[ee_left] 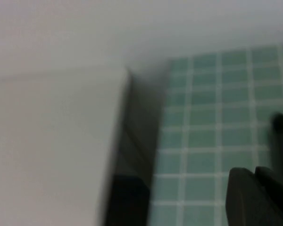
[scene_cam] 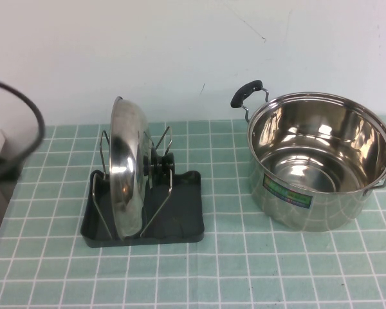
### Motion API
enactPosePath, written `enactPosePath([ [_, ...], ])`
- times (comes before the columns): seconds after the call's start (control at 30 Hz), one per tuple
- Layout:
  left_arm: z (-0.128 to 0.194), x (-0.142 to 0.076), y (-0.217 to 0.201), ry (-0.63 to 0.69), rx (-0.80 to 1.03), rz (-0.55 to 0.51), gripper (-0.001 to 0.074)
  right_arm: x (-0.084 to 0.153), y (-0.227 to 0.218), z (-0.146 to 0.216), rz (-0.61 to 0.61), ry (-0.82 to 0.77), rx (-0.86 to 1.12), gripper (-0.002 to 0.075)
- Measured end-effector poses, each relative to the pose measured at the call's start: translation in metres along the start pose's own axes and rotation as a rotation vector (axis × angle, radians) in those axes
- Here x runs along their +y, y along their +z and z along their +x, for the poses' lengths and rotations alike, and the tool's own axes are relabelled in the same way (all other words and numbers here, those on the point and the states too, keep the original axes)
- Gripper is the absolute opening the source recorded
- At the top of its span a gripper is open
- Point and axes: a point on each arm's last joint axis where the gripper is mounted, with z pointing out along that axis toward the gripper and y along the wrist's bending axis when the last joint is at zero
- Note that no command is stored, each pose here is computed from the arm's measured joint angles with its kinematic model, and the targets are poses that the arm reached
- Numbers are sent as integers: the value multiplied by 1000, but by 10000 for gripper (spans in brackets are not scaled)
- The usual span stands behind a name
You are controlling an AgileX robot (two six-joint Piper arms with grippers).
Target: Put pot lid on rack
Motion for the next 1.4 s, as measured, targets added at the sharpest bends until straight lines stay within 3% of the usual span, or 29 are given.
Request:
enactPosePath([
  [0.1,13,-14,-10,-10,113,205,1,20,-7,2,-239,-13,-49,-1],
  [0.2,20,-22,-26,-3,99,395,0,37,-13,5,-393,-1,-146,-1],
  [0.3,32,-22,-48,-1,29,558,-1,49,-16,11,-460,34,-278,-1],
  [0.5,73,-16,-78,4,-88,743,-1,71,-14,37,-471,66,-481,-1],
  [0.67,114,-15,-83,40,-207,816,-1,92,-2,62,-464,101,-566,-1],
  [0.9,160,-14,-70,29,-290,787,-1,101,-1,77,-435,159,-690,-1],
  [1.4,162,-13,-68,10,-324,769,-1,102,-1,79,-427,158,-705,-1],
])
